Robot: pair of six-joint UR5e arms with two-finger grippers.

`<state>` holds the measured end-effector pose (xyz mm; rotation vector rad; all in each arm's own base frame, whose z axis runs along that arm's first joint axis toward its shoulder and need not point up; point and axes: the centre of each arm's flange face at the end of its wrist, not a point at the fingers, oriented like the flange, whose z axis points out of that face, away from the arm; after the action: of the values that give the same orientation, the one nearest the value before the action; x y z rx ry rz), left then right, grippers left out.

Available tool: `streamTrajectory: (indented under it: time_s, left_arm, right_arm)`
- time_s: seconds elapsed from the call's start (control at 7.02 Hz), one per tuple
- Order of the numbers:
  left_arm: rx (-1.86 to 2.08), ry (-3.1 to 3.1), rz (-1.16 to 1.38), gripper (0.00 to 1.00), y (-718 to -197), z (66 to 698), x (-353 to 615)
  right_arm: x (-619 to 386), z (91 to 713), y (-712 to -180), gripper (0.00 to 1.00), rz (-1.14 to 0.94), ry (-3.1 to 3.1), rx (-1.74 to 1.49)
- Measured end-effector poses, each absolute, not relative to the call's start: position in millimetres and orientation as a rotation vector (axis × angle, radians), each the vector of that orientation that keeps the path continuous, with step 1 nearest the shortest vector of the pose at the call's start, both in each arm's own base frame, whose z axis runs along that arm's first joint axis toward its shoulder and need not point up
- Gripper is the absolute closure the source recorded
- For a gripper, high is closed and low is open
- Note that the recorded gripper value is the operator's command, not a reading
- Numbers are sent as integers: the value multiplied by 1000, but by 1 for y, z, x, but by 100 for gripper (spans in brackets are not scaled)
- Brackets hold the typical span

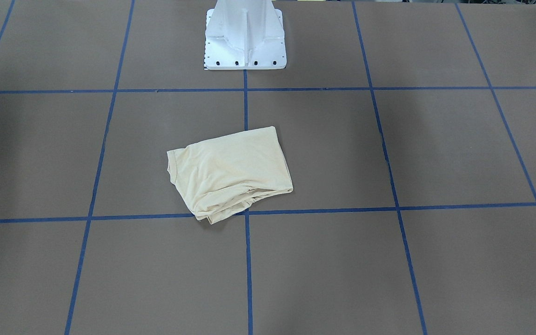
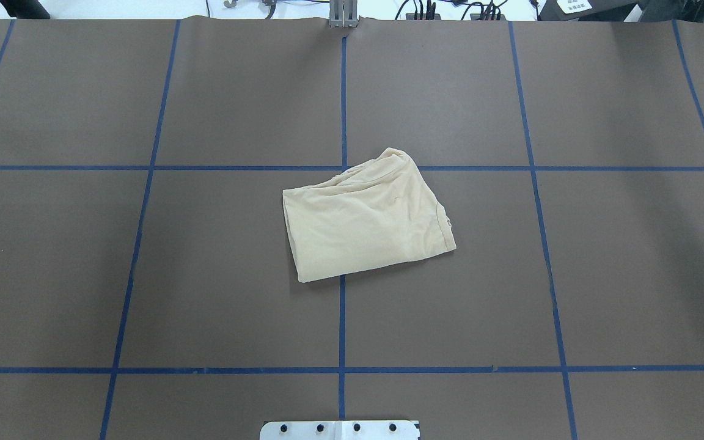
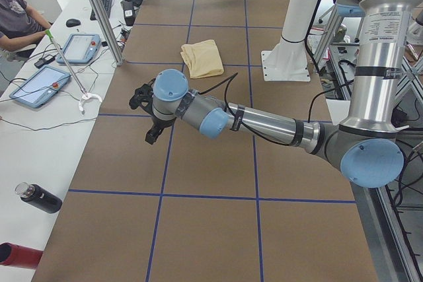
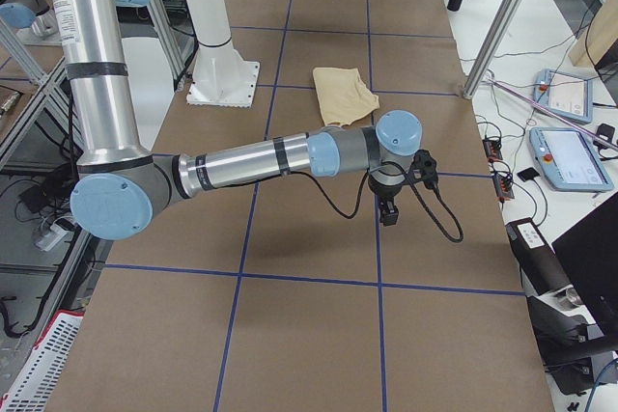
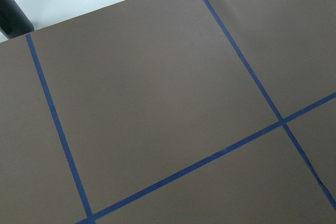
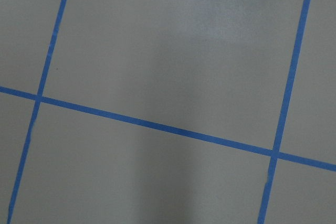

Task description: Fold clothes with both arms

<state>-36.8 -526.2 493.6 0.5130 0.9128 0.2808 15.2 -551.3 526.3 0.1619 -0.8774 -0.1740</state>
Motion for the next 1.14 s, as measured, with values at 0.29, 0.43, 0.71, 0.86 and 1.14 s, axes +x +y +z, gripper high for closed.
streamTrajectory:
  time_s: [0.29,0.43,0.71,0.86,1.14]
  left_arm:
    - [510,913,279,0,-526,495,-37]
    - [504,913,276,0,-528,498,-36]
    - [503,915,277,0,-528,499,-36]
    - [504,915,278,0,-528,498,-36]
    - [501,915,276,0,-528,500,-36]
  right_arm:
    - [14,517,-552,0,-184,-877,179]
    - [14,514,-552,0,-187,-876,183]
    - [12,513,-552,0,-189,-876,183]
    - [11,513,-552,0,-191,-877,182]
    - [10,513,-552,0,-190,-880,180]
